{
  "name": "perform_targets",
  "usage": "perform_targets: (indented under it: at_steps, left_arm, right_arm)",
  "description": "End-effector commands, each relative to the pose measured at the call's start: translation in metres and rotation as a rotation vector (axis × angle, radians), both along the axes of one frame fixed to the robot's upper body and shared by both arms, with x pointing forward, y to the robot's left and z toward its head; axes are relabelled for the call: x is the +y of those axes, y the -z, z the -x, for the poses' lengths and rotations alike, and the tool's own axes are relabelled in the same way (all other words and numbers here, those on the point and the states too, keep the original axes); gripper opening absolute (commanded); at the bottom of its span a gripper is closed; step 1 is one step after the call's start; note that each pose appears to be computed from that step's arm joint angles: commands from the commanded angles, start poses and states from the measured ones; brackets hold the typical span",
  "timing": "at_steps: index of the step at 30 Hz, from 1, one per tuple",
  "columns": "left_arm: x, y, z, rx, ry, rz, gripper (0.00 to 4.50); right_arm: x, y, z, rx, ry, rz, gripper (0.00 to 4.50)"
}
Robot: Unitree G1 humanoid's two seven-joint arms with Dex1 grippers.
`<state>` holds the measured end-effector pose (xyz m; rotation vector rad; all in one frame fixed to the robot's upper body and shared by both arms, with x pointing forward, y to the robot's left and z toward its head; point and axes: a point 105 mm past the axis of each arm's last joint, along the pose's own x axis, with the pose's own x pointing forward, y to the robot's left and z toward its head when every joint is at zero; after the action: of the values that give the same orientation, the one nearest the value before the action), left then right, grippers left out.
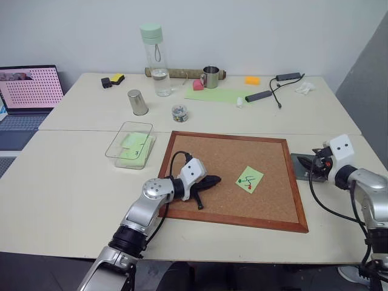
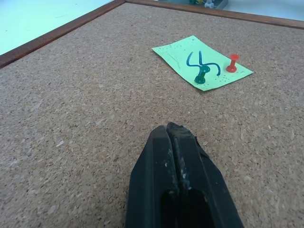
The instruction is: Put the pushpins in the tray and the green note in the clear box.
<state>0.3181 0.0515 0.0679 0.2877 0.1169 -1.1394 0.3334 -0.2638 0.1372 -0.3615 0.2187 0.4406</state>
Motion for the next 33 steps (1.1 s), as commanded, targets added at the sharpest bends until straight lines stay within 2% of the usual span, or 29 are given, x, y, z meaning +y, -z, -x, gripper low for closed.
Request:
perform_targets:
  at_steps: [1, 6, 10, 17, 20, 33]
  left_arm:
    - [0.004, 0.015, 0.005, 0.045, -0.002, -0.04, 0.0]
    - [0.003, 0.016, 0.005, 0.046, 0.006, -0.043, 0.0]
    - [0.002, 0.016, 0.007, 0.048, 0.011, -0.047, 0.0]
    - [0.004, 0.017, 0.008, 0.049, 0.005, -0.052, 0.0]
    - [0.005, 0.018, 0.009, 0.052, 0.004, -0.053, 0.0]
    - [0.005, 0.02, 0.012, 0.059, 0.013, -0.067, 0.0]
  right_arm:
    - [0.047, -0.006, 0.03, 0.022, -0.316, 0.066, 3.18]
    - [0.093, 0.007, 0.053, 0.08, -0.521, 0.034, 3.18]
    - [0.11, 0.023, 0.05, 0.108, -0.554, -0.007, 3.18]
    - [0.115, 0.038, 0.042, 0.124, -0.564, -0.034, 3.18]
    - [0.117, 0.04, 0.039, 0.117, -0.561, -0.052, 2.75]
    - [0.122, 0.053, 0.045, 0.151, -0.586, -0.066, 0.04]
